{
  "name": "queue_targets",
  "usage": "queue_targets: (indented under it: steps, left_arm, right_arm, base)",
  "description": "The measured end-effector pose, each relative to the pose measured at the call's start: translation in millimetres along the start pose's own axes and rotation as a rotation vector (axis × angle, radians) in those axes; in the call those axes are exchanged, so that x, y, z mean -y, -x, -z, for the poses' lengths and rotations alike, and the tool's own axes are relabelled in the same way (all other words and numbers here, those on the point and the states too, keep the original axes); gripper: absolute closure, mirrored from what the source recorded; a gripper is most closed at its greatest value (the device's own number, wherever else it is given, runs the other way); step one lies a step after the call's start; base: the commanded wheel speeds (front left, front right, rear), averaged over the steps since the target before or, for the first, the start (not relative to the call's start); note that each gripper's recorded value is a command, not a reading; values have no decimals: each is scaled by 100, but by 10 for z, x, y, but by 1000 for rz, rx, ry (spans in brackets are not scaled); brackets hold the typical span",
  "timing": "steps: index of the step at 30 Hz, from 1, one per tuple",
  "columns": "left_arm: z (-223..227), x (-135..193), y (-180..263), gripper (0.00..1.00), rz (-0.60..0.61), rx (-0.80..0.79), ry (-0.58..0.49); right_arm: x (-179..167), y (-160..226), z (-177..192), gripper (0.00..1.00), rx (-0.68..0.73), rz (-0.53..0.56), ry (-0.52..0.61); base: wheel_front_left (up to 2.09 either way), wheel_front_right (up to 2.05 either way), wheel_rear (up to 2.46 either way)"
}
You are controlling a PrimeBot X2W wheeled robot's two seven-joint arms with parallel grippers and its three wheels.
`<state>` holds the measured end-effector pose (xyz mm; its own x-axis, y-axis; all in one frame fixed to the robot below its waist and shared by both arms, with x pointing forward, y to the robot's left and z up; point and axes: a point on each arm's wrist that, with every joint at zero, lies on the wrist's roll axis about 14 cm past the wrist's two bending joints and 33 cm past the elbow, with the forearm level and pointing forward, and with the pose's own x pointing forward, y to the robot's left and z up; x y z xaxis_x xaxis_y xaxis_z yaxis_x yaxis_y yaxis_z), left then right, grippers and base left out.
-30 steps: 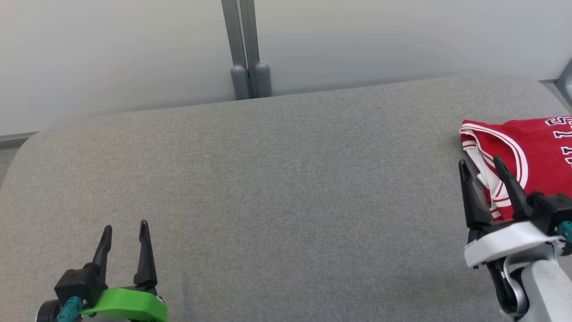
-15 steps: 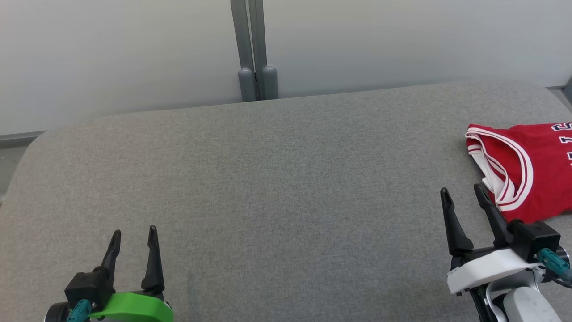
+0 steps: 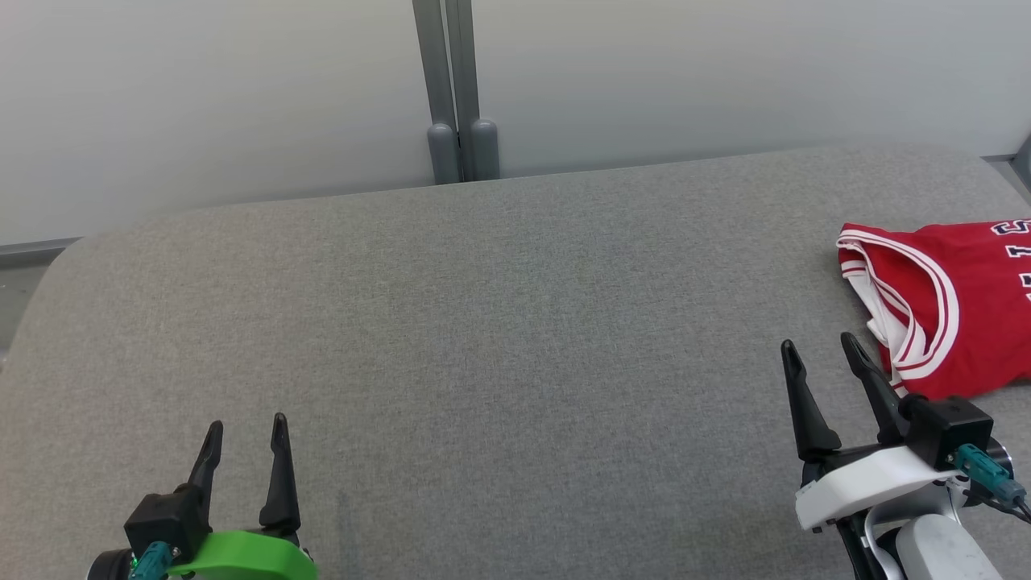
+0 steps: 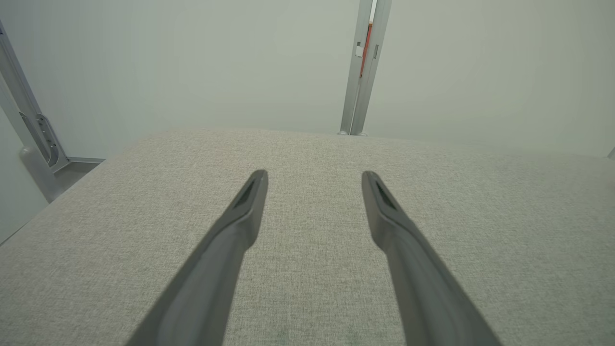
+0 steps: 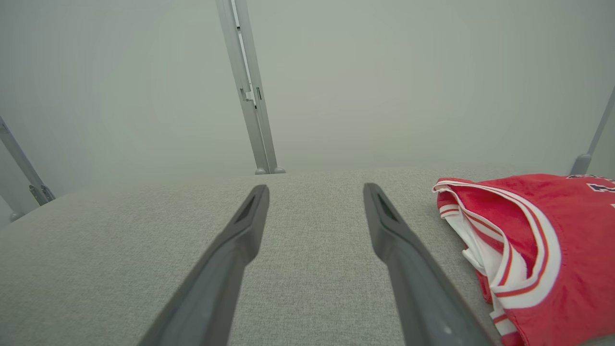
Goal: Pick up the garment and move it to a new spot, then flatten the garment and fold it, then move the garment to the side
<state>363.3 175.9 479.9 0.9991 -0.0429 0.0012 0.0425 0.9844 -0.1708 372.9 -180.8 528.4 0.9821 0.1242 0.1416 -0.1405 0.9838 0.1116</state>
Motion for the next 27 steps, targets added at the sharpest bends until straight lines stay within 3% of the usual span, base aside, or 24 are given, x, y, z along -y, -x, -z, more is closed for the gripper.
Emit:
queue_targets:
  steps: [2, 3, 8, 27]
  left_arm:
    - [7, -1, 1, 0, -1, -2, -2]
    - [17, 0, 5, 100, -2, -5, -3]
    - [191, -26, 63, 100, -22, -69, 35]
    - [175, -150, 37, 100, -102, -82, 358]
  right_arm:
    - [-5, 2, 6, 0, -2, -1, 0]
    - [-7, 10, 22, 100, -7, -1, -1]
    - [0, 101, 209, 100, -66, 21, -47]
    - [151, 92, 263, 100, -89, 132, -375]
  base:
    - [0, 0, 0]
    - [0, 0, 0]
    - [0, 0, 0]
    - [0, 0, 0]
